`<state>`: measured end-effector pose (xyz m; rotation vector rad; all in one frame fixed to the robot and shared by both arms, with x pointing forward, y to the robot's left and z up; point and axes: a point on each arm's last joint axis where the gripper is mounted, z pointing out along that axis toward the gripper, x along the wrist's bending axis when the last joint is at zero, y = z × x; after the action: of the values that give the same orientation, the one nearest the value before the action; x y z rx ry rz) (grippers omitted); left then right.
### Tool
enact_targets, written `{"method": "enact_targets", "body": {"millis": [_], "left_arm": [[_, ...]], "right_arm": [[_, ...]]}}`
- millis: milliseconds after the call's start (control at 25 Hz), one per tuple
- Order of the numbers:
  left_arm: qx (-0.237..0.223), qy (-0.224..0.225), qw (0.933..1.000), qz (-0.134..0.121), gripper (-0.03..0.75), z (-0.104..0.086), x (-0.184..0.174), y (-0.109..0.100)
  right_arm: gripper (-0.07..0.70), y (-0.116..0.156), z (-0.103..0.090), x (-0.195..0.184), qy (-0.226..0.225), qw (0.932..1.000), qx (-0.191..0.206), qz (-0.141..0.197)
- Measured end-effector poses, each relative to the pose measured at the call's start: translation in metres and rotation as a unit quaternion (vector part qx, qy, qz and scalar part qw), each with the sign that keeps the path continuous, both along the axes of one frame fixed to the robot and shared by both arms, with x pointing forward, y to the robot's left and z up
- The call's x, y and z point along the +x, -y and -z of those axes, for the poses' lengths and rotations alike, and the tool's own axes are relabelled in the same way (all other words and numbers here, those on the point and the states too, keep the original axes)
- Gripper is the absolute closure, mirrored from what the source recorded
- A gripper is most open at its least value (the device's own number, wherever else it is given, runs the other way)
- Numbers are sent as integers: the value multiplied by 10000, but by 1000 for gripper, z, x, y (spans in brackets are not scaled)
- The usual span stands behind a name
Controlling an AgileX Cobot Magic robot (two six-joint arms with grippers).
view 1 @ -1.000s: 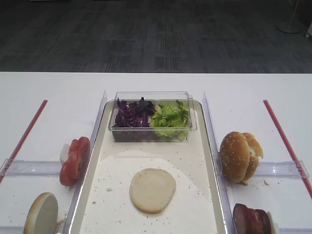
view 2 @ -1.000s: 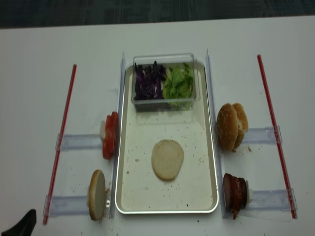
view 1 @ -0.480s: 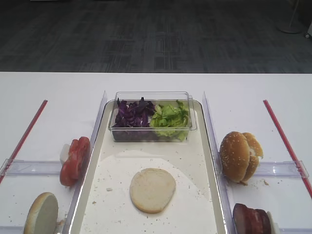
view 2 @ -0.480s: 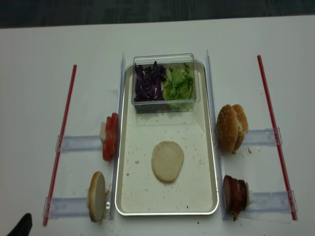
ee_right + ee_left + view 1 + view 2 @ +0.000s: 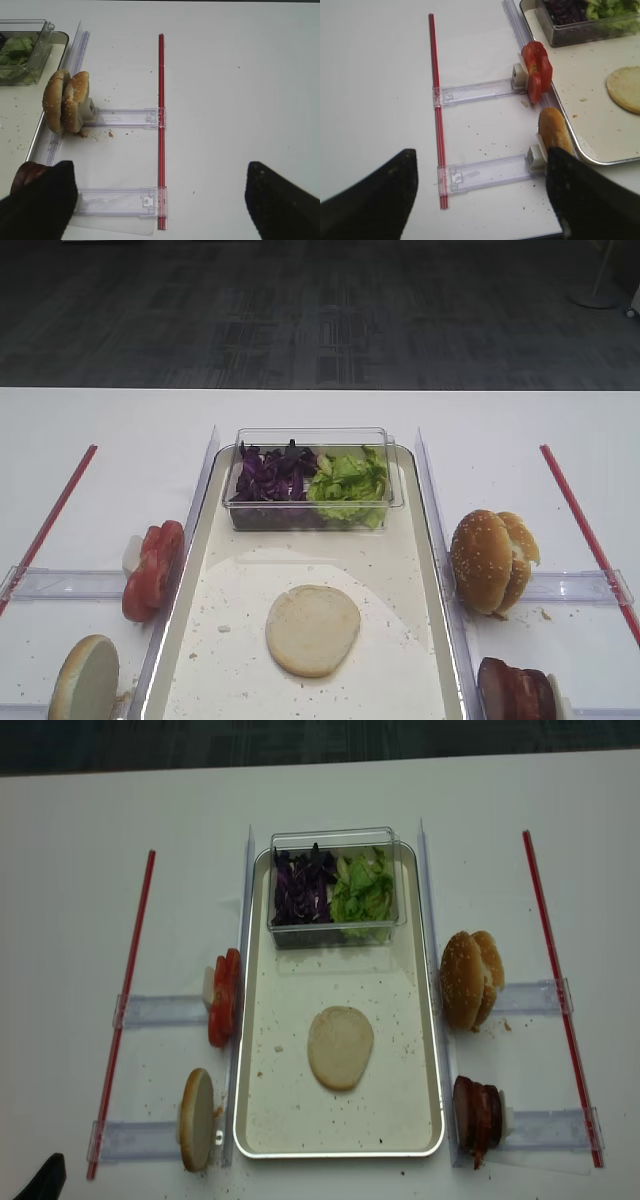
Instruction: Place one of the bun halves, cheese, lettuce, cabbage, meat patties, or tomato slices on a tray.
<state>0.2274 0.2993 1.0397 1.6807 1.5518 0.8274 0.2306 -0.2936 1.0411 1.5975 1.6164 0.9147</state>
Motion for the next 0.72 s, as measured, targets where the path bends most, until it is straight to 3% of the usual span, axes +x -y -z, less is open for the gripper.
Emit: {"method": "enact_targets", "body": {"millis": [720], "left_arm": [[0, 0, 10000, -67, 223, 0, 0, 0]], "right_arm": [[-60, 0, 0, 0, 0, 10000, 0, 0]]}}
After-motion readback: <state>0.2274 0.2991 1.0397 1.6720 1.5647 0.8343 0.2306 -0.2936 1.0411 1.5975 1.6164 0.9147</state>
